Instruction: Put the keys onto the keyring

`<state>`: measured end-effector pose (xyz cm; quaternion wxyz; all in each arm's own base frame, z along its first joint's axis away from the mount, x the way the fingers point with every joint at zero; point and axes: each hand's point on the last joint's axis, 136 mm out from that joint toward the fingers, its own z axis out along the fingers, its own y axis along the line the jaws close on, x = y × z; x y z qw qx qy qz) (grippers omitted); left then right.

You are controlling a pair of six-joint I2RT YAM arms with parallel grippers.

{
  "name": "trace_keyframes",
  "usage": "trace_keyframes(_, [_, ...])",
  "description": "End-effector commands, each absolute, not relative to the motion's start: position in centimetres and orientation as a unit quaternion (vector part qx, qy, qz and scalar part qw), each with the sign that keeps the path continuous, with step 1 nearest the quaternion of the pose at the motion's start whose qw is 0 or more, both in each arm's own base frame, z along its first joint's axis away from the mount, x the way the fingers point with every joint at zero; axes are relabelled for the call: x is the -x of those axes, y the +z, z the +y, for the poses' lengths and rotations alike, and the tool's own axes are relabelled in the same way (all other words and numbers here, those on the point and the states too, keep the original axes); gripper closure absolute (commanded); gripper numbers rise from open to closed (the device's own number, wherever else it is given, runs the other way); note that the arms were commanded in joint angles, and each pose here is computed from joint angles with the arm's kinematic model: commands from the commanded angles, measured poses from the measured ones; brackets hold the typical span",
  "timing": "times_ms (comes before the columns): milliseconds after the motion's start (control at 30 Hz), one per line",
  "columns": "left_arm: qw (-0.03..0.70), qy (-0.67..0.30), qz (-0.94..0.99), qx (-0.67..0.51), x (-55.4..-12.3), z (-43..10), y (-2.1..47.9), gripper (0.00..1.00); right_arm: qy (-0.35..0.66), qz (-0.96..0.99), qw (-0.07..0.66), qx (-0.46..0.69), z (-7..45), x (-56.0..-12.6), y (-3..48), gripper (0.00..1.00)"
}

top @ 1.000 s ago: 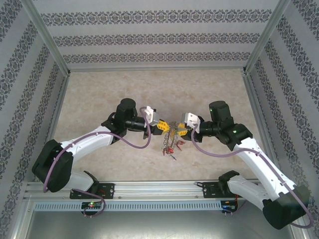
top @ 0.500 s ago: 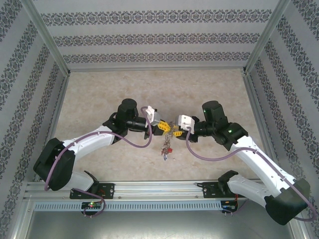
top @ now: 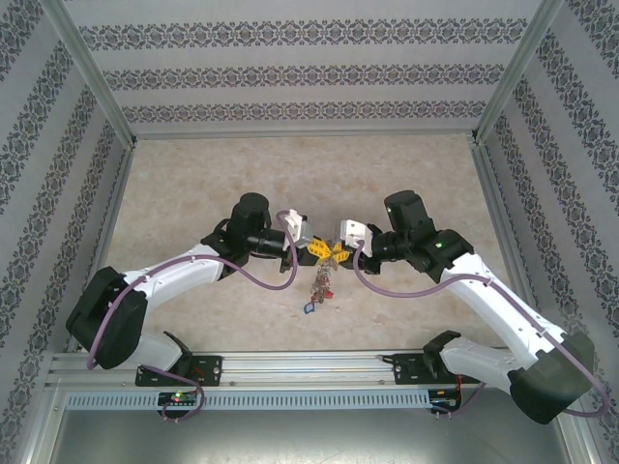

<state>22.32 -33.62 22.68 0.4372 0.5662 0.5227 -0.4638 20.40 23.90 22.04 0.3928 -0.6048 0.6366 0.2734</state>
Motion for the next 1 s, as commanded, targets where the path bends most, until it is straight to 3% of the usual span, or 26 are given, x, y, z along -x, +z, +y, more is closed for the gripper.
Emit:
trace_keyframes(0, [0.44,-0.479,0.483,-0.586,-21.2,-34.4,24.3,1.0,0.285,0.624,0.403,0.606,24.4,-20.5,23.6,0.81])
trace_keyframes(33, [0.439,-0.479,0.483,-0.586,-21.2,-34.4,24.3,1.0,0.286,0.623,0.402,0.607,24.5,-20.4,23.7,0.82])
trace_keyframes(100, [0.438,-0.479,0.486,-0.585,-21.4,-34.5,24.2,1.0,0.297,0.62,0.399,0.607,24.5,-20.2,23.9,1.0])
trace_keyframes(200, [0.44,-0.471,0.496,-0.582,-21.9,-34.6,24.0,1.0,0.325,0.627,0.382,0.596,24.5,-19.9,24.2,1.0])
trace_keyframes(233, [0.443,-0.465,0.504,-0.578,-22.3,-34.6,23.9,0.97,0.33,0.634,0.38,0.587,24.4,-20.1,24.2,1.0])
trace_keyframes(333, [0.45,-0.464,0.503,-0.574,-22.5,-34.2,24.2,0.67,0.357,0.662,0.362,0.551,24.4,-20.2,24.4,1.0])
trace_keyframes(400, [0.462,-0.466,0.499,-0.566,-22.7,-33.6,25.0,0.56,0.363,0.69,0.356,0.516,24.3,-20.7,24.6,1.0])
trace_keyframes(600, [0.463,-0.437,0.536,-0.554,-23.8,-31.7,25.5,0.52,0.345,0.824,0.318,0.317,22.9,-24.2,24.0,1.0])
trace_keyframes(633, [0.459,-0.43,0.551,-0.548,-24.1,-31.5,25.1,0.34,0.344,0.839,0.31,0.283,22.8,-24.8,24.0,1.0])
trace_keyframes(667, [0.456,-0.426,0.562,-0.542,-24.4,-31.5,24.9,0.01,0.343,0.85,0.308,0.255,22.7,-25.3,24.0,1.0])
trace_keyframes(967, [0.452,-0.386,0.626,-0.505,-27.9,-31.7,23.6,0.0,0.362,0.892,0.268,0.024,23.1,-28.2,24.6,1.0])
